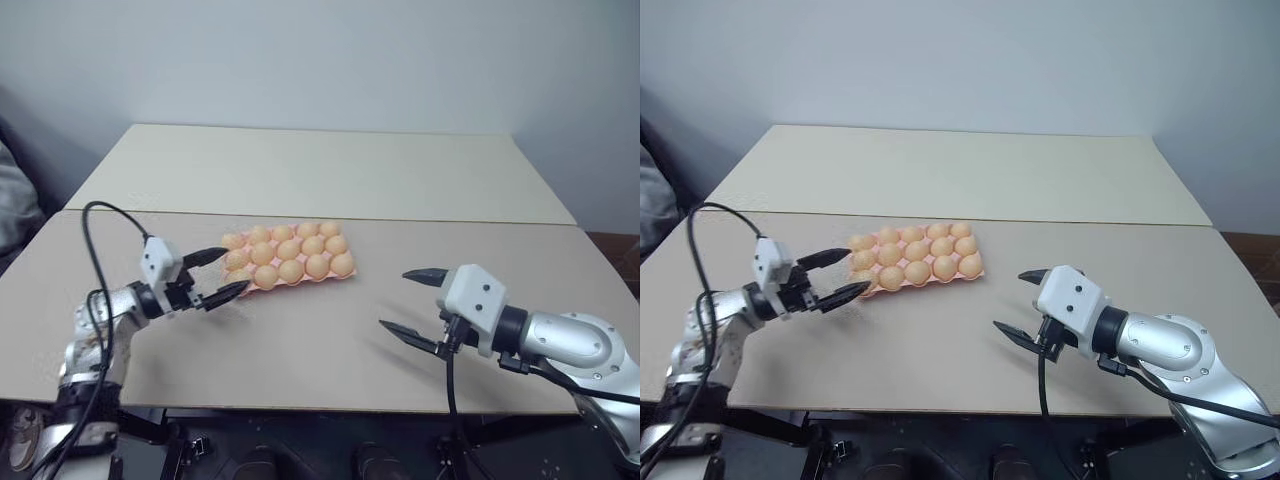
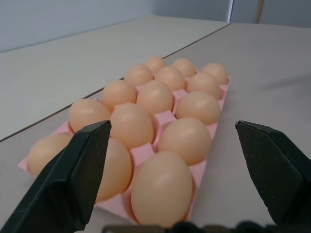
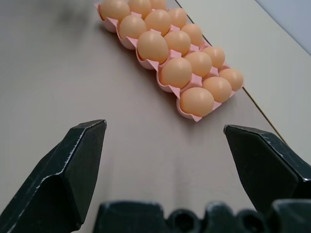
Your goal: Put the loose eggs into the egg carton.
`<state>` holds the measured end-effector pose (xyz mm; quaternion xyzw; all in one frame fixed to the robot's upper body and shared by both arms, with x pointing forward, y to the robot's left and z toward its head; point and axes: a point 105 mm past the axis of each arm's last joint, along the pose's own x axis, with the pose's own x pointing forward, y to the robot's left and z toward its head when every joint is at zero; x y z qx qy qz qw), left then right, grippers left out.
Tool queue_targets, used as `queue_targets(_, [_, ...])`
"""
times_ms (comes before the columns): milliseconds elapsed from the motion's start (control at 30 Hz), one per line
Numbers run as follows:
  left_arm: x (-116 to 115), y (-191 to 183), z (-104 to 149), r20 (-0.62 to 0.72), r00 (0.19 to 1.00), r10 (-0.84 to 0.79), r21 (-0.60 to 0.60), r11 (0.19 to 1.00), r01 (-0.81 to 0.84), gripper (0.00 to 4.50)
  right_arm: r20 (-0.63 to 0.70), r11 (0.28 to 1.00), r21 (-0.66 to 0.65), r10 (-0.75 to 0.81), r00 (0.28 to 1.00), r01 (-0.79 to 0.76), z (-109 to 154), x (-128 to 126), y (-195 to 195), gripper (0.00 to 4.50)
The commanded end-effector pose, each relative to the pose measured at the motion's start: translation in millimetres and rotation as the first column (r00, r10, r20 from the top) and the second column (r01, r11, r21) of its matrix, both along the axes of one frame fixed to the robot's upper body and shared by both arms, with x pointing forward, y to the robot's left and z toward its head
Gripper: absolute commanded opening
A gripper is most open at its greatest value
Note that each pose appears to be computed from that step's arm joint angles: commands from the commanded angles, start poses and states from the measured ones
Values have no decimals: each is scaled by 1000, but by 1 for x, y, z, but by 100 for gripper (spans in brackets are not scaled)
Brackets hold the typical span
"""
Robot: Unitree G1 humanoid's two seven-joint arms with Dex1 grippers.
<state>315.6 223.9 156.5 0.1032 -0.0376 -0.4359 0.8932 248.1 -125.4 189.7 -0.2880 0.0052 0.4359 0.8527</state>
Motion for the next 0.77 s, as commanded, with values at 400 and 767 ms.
queue_targets(400, [-74, 18, 37, -57, 997, -51, 90, 994, 56, 445, 60, 998, -20, 54, 997, -53, 20, -1, -6, 450])
queue_targets(767, [-84, 12, 44, -56, 998, -8, 110, 994, 14, 445, 5, 997, -55, 55, 998, -55, 13, 0, -22, 450])
